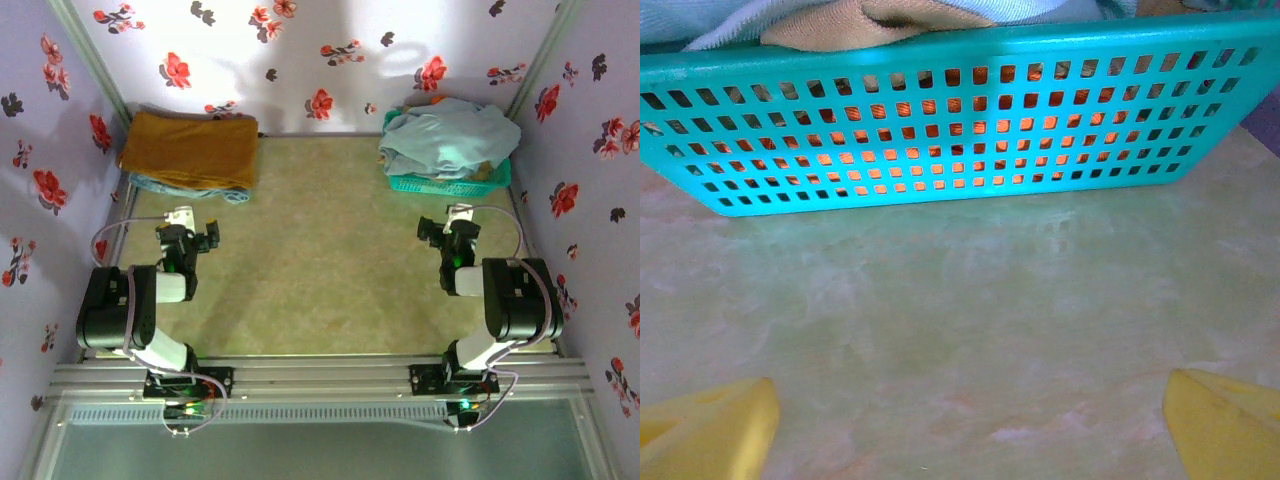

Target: Fold and stack the trousers

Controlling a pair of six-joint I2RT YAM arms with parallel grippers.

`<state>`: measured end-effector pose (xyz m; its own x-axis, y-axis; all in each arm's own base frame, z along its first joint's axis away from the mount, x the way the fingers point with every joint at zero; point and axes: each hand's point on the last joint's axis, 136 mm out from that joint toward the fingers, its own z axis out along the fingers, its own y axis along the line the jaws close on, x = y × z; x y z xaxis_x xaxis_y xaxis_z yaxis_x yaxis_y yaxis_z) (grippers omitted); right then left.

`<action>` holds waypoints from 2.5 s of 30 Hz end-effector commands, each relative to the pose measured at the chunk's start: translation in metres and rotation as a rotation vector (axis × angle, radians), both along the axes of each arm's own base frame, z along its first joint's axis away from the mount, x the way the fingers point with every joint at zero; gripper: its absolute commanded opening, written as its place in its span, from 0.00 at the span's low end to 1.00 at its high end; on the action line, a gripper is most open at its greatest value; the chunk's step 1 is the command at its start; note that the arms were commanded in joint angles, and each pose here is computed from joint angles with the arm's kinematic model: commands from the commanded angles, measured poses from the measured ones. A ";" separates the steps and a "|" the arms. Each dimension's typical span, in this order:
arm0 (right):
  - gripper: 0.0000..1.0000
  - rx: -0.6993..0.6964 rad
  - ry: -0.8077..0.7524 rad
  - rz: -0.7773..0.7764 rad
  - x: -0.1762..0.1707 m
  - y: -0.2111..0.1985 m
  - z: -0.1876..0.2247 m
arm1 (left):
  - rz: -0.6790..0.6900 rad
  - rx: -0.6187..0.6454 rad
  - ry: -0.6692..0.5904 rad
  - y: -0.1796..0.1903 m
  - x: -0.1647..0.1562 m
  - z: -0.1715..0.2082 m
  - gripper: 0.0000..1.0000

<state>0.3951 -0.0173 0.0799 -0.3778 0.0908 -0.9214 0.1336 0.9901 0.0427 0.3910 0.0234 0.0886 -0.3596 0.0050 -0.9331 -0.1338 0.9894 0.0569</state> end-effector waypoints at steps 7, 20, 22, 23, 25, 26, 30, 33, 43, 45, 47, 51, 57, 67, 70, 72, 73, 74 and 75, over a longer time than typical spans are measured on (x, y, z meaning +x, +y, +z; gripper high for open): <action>0.99 0.013 -0.024 -0.007 0.002 0.000 0.007 | -0.035 0.021 -0.013 -0.007 0.007 0.006 1.00; 0.99 0.022 -0.022 -0.019 0.002 -0.003 0.006 | -0.022 0.009 -0.015 -0.004 0.007 0.007 1.00; 0.99 0.019 -0.021 -0.019 0.002 -0.003 0.006 | -0.020 0.012 -0.017 -0.003 0.006 0.007 1.00; 0.99 0.018 -0.023 -0.019 0.002 -0.003 0.007 | -0.016 0.020 -0.019 -0.004 0.006 0.008 1.00; 0.99 0.003 -0.035 -0.019 0.000 -0.002 0.009 | -0.016 0.047 -0.031 -0.008 0.004 0.016 1.00; 0.99 -0.006 -0.041 -0.029 -0.002 -0.002 0.008 | -0.007 0.050 -0.038 -0.007 0.002 0.021 1.00; 0.99 -0.066 -0.071 -0.034 -0.007 0.004 0.027 | -0.012 0.062 -0.041 -0.015 -0.009 0.054 1.00; 0.99 -0.116 -0.031 0.040 -0.006 0.025 0.048 | 0.000 0.033 -0.087 -0.021 -0.024 0.087 1.00; 0.99 0.159 0.003 -0.281 -0.038 0.014 0.202 | 0.156 -0.474 -0.204 -0.015 -0.086 0.210 1.00; 0.99 0.256 0.061 -0.341 -0.049 0.006 0.215 | 0.178 -0.567 -0.189 -0.015 -0.108 0.217 1.00; 0.99 0.350 0.050 -0.306 -0.045 0.010 0.213 | 0.188 -0.618 -0.256 -0.010 -0.122 0.220 1.00; 0.99 0.384 0.107 -0.257 -0.030 0.014 0.206 | 0.237 -0.697 -0.301 0.001 -0.144 0.203 1.00; 0.99 0.409 0.258 -0.263 0.027 0.008 0.176 | 0.122 -0.753 -0.108 -0.032 -0.130 0.167 0.99; 0.99 0.577 0.277 -0.303 0.136 -0.017 0.130 | -0.113 -0.793 0.058 -0.082 -0.102 0.158 0.91; 0.77 0.635 0.314 -0.275 0.162 -0.016 0.111 | -0.124 -0.787 0.054 -0.083 -0.099 0.161 0.91; 0.49 0.657 0.314 -0.233 0.172 -0.010 0.110 | -0.131 -0.778 0.047 -0.083 -0.098 0.165 0.91; 0.37 0.661 0.303 -0.223 0.175 -0.009 0.113 | -0.132 -0.774 0.047 -0.083 -0.097 0.167 0.91; 0.29 0.665 0.293 -0.218 0.176 -0.009 0.116 | -0.135 -0.772 0.046 -0.083 -0.097 0.168 0.91; 0.17 0.668 0.277 -0.207 0.177 -0.008 0.122 | -0.137 -0.768 0.046 -0.083 -0.096 0.169 0.91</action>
<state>0.5633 -0.0305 0.1809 -0.5176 0.6809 -0.5181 0.4577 0.7320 0.5047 0.2904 -0.0550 0.2297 -0.4701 -0.6130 -0.6350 -0.1032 0.7527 -0.6502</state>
